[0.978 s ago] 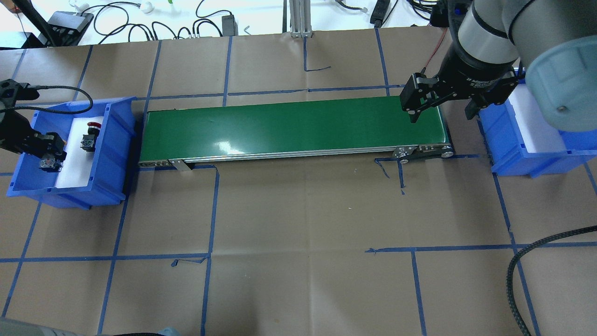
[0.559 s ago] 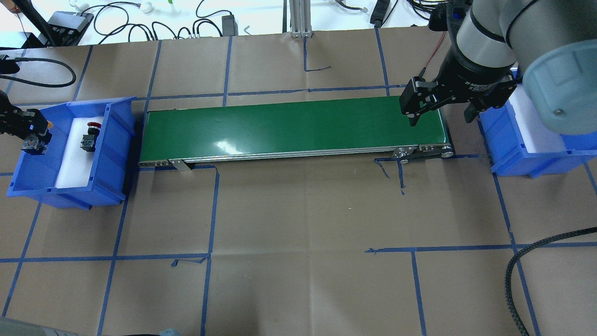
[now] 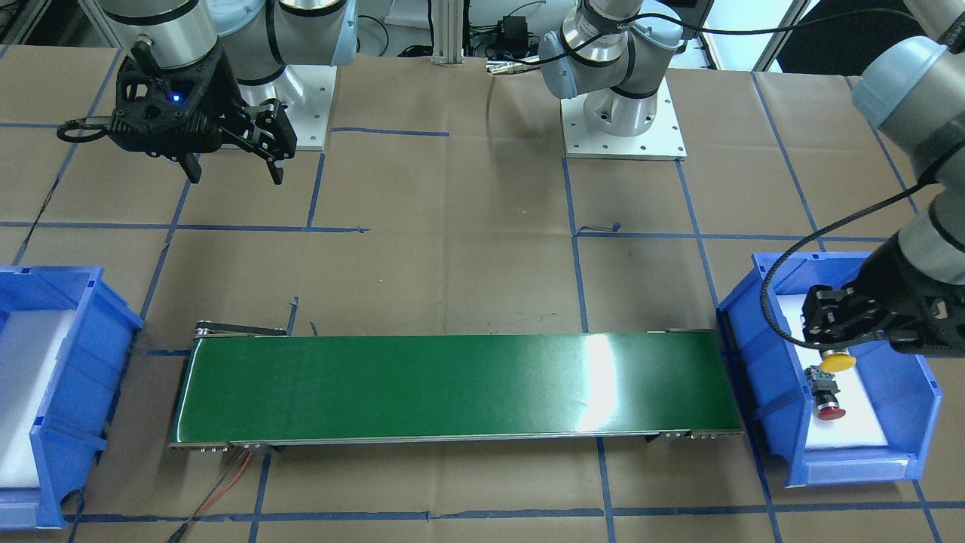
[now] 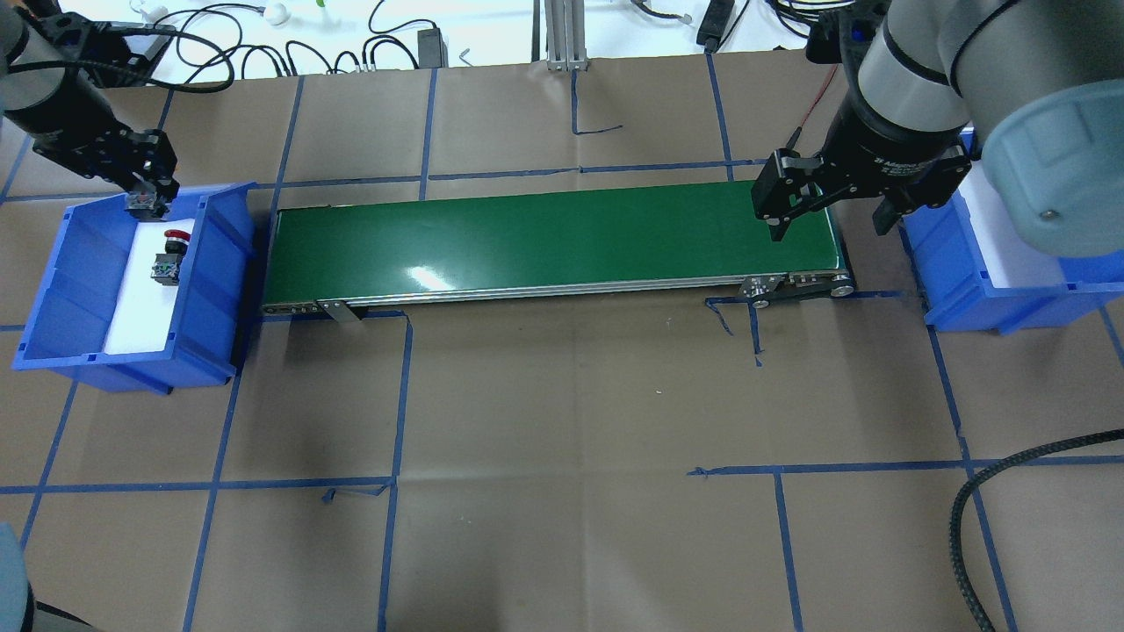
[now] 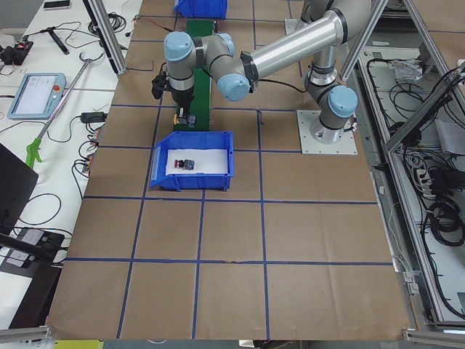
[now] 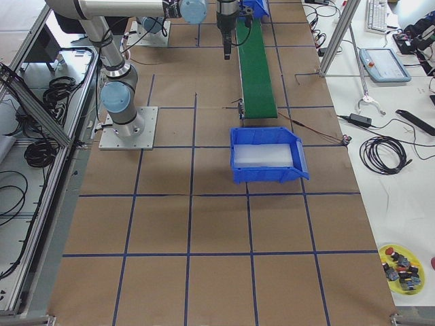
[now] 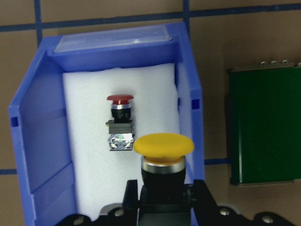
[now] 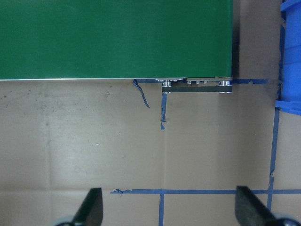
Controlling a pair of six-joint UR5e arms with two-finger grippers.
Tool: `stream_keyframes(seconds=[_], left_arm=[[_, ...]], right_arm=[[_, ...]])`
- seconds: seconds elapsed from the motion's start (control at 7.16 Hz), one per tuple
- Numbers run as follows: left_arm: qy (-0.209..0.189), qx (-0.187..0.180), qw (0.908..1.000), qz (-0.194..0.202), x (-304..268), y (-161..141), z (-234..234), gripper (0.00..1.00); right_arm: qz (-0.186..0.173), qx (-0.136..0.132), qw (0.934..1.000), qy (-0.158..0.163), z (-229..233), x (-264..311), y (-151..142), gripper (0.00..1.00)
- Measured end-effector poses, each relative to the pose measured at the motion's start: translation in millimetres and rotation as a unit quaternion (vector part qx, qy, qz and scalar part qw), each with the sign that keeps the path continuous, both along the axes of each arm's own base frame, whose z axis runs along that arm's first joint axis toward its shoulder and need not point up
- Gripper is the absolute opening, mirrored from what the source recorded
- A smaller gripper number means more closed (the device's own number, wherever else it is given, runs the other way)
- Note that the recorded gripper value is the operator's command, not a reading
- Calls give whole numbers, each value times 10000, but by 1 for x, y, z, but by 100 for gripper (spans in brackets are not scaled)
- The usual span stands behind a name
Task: Transport two buttons from left to right
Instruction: 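Carry the yellow button to the conveyor and lower it onto the belt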
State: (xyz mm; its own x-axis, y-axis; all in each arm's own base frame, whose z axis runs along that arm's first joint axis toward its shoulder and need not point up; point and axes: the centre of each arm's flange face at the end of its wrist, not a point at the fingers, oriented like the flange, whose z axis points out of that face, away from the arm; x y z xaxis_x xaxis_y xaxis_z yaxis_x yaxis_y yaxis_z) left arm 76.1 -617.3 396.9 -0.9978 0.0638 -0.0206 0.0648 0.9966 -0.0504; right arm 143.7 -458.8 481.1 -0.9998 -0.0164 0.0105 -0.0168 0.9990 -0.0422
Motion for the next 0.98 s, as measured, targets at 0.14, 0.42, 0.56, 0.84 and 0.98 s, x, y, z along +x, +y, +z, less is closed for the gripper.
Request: stream_keyframes(seconds=[0.14, 0.42, 0.56, 0.84, 0.98], left_arm=[[14, 60, 10000, -18, -40, -9, -4, 0], [69, 295, 9995, 50, -105, -17, -36, 0], [86, 425, 9990, 79, -131, -18, -53, 0], [91, 581, 9983, -20, -159, -13, -83, 0], [83, 506, 9987, -72, -163, -10, -97, 0]], right_arm=[[0, 0, 10000, 0, 0, 0, 0, 100], [0, 0, 10000, 0, 0, 0, 0, 100], [0, 0, 10000, 0, 0, 0, 0, 100], [0, 0, 10000, 0, 0, 0, 0, 100], [0, 0, 10000, 0, 0, 0, 0, 100]])
